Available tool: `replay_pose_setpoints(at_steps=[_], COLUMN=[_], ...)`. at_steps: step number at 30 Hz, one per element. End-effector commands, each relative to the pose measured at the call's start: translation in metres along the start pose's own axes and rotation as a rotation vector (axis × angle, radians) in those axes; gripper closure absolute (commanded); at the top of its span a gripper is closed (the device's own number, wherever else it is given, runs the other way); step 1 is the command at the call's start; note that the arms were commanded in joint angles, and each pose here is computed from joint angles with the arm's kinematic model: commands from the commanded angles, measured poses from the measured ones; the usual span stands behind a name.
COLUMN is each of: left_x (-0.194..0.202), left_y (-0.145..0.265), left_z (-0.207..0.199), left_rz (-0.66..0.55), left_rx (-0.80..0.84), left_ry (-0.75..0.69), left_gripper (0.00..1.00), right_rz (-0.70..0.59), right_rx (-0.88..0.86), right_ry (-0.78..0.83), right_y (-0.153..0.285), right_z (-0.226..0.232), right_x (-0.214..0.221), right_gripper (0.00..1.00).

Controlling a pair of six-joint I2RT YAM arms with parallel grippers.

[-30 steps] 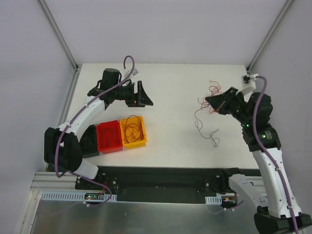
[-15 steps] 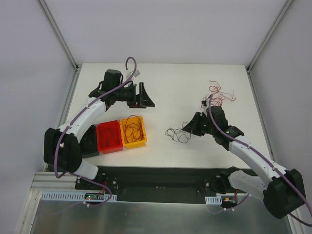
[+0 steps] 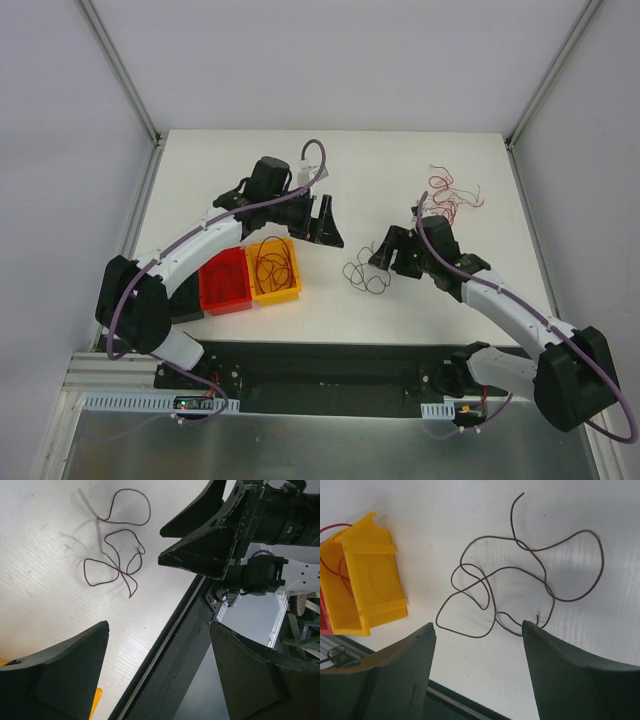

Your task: Untangle the cables

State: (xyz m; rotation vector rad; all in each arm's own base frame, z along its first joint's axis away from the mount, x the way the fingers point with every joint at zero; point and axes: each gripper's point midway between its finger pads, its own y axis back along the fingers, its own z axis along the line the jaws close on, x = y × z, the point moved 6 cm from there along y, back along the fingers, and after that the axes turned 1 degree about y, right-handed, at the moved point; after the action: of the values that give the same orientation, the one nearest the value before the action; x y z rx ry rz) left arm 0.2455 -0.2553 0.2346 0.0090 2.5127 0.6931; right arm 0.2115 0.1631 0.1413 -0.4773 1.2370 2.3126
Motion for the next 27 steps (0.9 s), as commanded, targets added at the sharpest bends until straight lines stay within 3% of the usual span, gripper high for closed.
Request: replay_pose_setpoints(at_steps=[1,5,10,15,21,27], left_x=[0.001,0.011,0.03,0.045,0.04,0.029], left_y=[-0.004,-0.015,-0.042,-0.085,-0.142,-0.182], left_z=[0.004,0.004,0.015,0.01,0.004,0.035], left_rz=[-0.008,0.009,0.064,0.159,0.204,0.204], left_rx=[-0.073,-0.147,-0.365,-0.334,-0.338,-0.487], left_ry=[-0.108,-0.202,-0.363,-0.243,-0.309,-0.298], left_gripper=[0.18,0.18,0.16,0.15,0.14,0.24], right_rz=[-0.143,-0.25,-0.383,-0.474,-0.552,-0.619], right_rx=[0.054,0.138,0.286,0.272,0.208,0.196], right_ry=[0.077,0.148,0.181,0.08,0.016,0.02], right_y=[0.017,0.036,0.066,0.079,0.081,0.079], right_z=[-0.002,-0.014,-0.034,-0.056,-0.07,-0.078], right_x=[-0.022,-0.032,-0.055,-0.064,-0.057,-0.05], right_gripper=[0.26,0.23,0.23,0.23,0.23,0.23])
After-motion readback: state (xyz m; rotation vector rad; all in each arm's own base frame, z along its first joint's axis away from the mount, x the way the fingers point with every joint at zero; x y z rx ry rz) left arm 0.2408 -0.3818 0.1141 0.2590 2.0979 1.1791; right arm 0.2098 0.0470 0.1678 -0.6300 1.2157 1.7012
